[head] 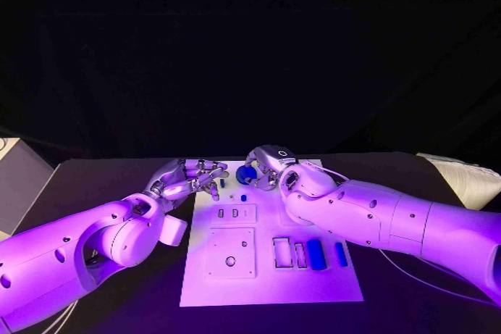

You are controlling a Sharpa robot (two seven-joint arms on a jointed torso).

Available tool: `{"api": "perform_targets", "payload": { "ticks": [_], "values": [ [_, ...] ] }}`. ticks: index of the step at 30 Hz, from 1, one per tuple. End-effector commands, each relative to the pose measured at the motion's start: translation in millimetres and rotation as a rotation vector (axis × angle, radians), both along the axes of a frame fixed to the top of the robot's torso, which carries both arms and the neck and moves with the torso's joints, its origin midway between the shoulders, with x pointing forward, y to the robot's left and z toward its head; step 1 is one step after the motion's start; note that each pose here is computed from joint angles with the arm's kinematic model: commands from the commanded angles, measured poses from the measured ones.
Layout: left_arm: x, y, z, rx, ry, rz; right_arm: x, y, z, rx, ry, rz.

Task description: Assemble the parts on the task board

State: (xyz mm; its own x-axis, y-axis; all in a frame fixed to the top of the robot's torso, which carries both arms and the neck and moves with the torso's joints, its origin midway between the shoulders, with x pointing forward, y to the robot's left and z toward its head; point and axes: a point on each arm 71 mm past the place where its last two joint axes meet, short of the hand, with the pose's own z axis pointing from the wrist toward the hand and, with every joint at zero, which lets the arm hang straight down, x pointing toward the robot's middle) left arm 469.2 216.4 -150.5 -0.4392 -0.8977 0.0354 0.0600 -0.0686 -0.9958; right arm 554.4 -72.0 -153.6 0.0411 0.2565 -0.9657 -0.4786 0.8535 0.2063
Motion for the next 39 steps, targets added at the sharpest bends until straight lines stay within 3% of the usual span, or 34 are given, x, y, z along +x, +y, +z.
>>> {"api": "perform_targets", "payload": {
  "ticks": [1, 39],
  "values": [
    [-0.8, -2.3, 1.3, -0.005, -0.006, -0.018, -6.1, 2.0, -20.4, -0.033, 0.071, 0.015],
    [-0.8, -2.6, 1.3, 0.004, -0.014, -0.020, -9.6, 5.2, -23.0, -0.031, 0.077, 0.026]
  ]
}}
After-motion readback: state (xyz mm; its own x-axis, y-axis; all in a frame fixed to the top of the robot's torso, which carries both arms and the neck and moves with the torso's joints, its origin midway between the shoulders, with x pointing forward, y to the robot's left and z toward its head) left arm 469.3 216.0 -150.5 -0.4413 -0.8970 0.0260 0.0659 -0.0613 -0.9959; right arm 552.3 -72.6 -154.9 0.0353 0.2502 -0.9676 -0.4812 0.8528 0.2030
